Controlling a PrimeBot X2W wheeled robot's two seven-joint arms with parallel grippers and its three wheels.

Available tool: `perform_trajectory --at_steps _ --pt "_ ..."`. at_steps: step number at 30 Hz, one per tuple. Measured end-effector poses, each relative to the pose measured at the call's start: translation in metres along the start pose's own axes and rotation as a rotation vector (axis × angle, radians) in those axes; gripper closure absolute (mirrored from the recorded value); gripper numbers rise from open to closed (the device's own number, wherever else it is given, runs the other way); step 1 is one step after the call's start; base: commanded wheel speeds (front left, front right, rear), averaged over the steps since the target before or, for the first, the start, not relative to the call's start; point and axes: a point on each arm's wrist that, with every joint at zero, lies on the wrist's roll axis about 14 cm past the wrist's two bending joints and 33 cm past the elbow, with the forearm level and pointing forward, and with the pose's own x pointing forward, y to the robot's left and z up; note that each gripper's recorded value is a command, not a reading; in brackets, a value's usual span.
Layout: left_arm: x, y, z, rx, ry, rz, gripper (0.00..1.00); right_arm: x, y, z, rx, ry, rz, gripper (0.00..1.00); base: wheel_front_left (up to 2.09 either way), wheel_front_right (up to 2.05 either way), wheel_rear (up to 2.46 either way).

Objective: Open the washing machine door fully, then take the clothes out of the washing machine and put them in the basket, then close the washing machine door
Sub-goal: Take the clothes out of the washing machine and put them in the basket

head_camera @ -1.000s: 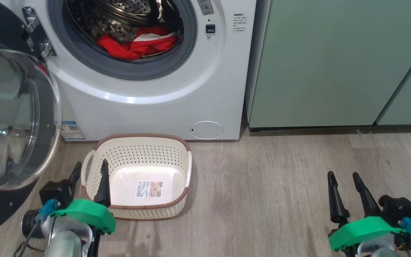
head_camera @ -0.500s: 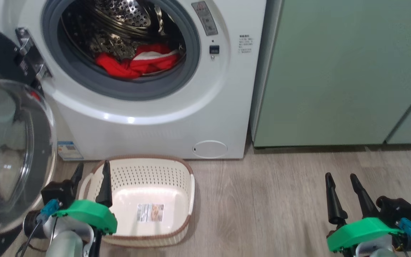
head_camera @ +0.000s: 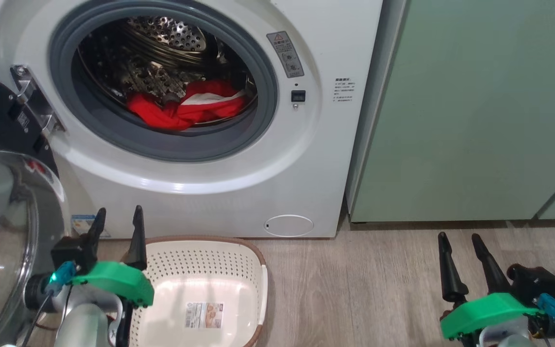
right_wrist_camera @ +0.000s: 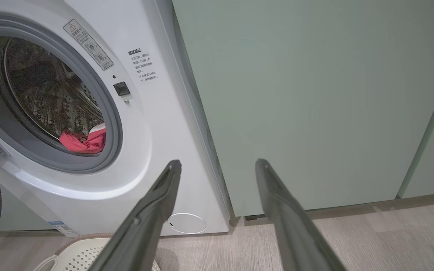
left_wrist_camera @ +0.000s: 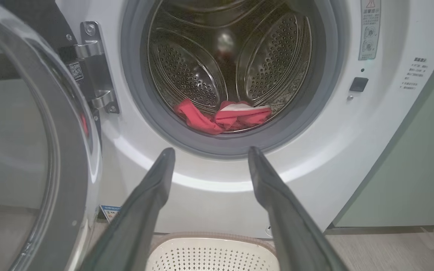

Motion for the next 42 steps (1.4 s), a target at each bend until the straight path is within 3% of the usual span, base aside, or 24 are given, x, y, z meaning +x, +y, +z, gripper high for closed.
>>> perform_trajectory --at_steps 12,20,42 --pt "0.001 -0.001 0.000 0.030 -0.001 0.003 0.00 0.000 -0.001 -0.002 0.002 0.005 -0.004 0.00 0.00 0.00 0.00" --pt "0.010 -0.016 -0.039 0.052 0.129 -0.045 0.00 0.005 -0.006 -0.016 0.002 0.052 -0.016 0.00 0.00 0.00 0.00" --pt "0.193 -0.071 -0.074 0.103 0.494 -0.188 0.00 0.075 -0.034 -0.056 -0.018 0.152 -0.058 0.00 0.00 0.00 0.00"
